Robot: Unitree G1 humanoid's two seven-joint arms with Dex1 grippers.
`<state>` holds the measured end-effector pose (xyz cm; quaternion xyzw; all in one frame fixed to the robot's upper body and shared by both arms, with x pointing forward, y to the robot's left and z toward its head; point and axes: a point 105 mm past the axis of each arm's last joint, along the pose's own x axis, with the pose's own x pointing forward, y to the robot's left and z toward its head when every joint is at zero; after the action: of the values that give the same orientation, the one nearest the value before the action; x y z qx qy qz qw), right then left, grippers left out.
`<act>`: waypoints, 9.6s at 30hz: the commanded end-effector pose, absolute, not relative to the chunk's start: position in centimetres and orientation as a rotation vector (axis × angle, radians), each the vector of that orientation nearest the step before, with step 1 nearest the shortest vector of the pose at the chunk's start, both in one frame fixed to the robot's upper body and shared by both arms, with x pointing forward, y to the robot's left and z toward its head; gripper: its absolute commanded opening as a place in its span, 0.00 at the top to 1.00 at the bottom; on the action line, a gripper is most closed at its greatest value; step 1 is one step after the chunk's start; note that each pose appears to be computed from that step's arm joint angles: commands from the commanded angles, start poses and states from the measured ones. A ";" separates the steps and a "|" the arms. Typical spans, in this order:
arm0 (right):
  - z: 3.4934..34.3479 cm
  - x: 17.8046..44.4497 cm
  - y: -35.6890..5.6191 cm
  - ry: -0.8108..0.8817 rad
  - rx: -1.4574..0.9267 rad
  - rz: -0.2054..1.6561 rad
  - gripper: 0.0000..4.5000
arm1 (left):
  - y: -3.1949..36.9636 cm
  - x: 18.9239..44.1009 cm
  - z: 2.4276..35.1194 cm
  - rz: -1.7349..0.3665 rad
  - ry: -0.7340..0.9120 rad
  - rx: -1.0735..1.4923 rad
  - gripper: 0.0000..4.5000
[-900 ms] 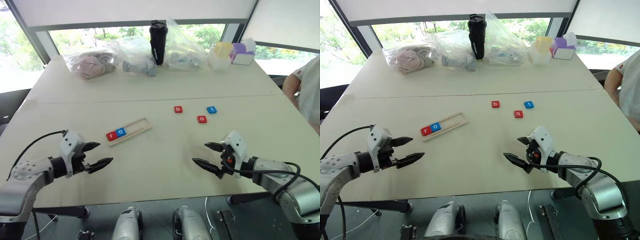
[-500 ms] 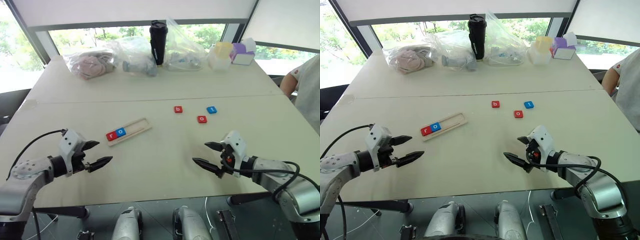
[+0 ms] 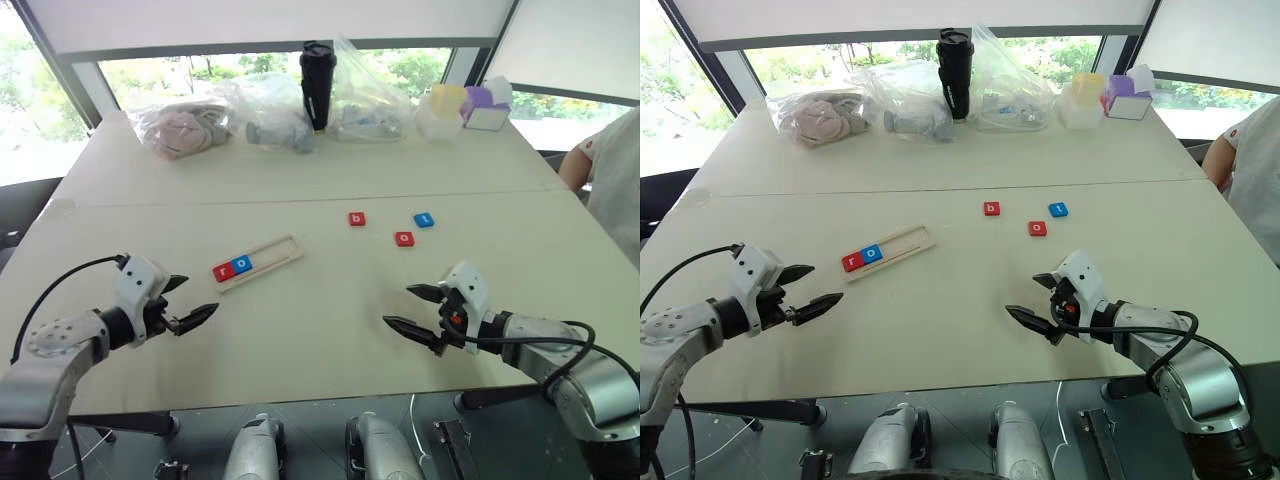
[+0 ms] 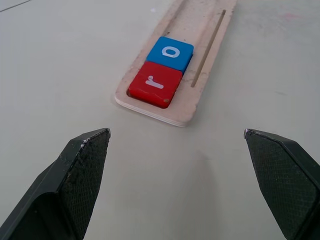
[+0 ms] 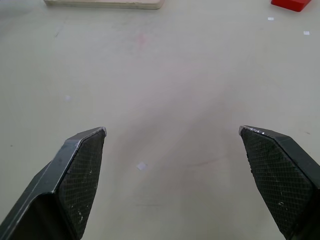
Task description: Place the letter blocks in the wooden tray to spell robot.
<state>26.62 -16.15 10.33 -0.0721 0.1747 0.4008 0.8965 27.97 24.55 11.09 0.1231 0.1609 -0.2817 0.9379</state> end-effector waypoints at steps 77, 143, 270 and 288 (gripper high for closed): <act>12.7 23.8 -15.4 0.341 -0.134 0.822 0.00 | 12.5 32.1 8.7 -1.383 0.275 0.706 0.45; 12.4 44.4 -7.5 0.318 -0.002 0.332 0.00 | 18.2 27.1 18.1 -0.994 0.275 0.305 0.01; 16.5 29.4 -11.8 0.108 -0.453 1.277 0.74 | 17.2 27.5 16.3 -1.177 0.328 0.436 0.00; 11.7 32.0 -4.9 0.234 -0.547 1.442 0.74 | 16.7 26.8 15.7 -1.185 0.334 0.474 0.00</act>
<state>31.76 -5.22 10.84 -0.2357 0.1261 0.6462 0.7148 26.94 16.96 14.78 0.2104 0.1758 -0.5505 0.7885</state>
